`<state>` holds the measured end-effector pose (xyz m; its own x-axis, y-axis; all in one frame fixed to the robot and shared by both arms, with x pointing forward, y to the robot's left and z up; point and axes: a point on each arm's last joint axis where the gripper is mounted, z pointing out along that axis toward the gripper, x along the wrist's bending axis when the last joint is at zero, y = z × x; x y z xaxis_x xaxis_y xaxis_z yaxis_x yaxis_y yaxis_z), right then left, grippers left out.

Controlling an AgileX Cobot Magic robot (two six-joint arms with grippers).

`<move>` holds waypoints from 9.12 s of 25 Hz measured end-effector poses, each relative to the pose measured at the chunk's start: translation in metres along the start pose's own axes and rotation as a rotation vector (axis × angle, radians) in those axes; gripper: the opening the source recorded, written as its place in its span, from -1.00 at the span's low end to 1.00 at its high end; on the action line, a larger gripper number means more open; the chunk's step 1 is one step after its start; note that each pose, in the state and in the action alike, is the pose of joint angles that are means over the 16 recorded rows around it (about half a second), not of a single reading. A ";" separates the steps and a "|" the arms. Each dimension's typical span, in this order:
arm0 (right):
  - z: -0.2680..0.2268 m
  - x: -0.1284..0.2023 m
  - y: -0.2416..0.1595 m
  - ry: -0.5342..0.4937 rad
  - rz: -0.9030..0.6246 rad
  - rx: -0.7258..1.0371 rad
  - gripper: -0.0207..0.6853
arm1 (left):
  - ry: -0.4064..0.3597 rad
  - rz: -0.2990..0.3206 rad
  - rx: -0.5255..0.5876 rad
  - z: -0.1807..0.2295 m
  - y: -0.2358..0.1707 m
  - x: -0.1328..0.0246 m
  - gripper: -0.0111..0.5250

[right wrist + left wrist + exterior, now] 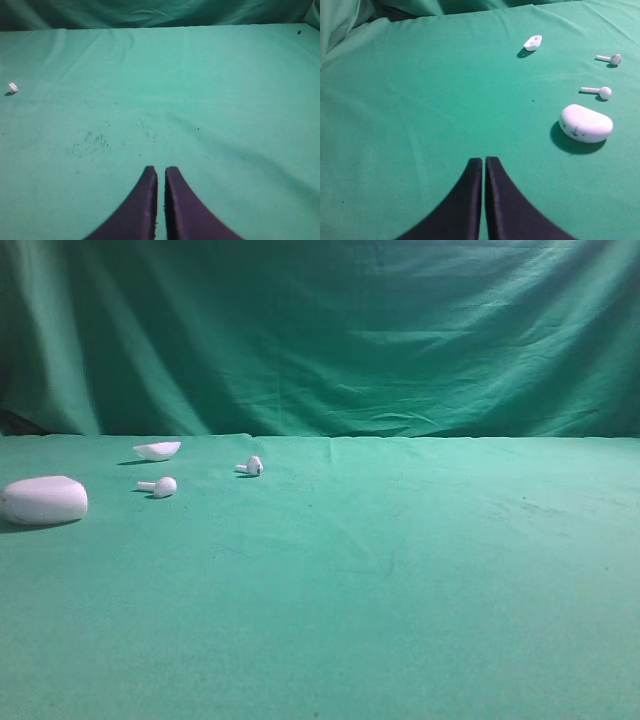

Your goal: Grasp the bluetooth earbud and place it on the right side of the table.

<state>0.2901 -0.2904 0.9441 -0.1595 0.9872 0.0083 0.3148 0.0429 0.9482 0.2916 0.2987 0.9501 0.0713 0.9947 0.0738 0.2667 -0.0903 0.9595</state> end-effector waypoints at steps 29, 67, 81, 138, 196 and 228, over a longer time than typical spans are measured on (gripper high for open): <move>-0.010 0.001 0.042 0.017 0.030 -0.394 -0.81 | 0.000 0.000 0.000 0.000 0.000 0.000 -0.96; 0.276 0.153 0.198 0.416 -0.439 0.906 -0.58 | 0.000 0.000 0.000 0.000 0.000 0.000 -0.96; 0.370 0.227 0.156 0.491 -0.518 0.883 -0.15 | 0.000 0.000 0.000 0.000 0.000 0.000 -0.96; 0.208 0.081 0.285 0.098 -0.268 0.666 -0.68 | 0.000 0.000 0.000 0.000 0.000 0.000 -0.96; 0.125 0.016 0.193 -0.015 -0.024 0.662 -0.43 | 0.000 0.000 0.000 0.000 0.000 0.000 -0.96; -0.102 0.004 0.138 0.112 -0.002 -0.135 -0.94 | 0.000 0.000 0.000 0.000 0.000 0.000 -0.96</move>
<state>0.2376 -0.2962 1.1072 -0.2654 0.9635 0.0346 0.1868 0.0162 0.9823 0.2916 0.2987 0.9501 0.0713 0.9947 0.0738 0.2667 -0.0903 0.9595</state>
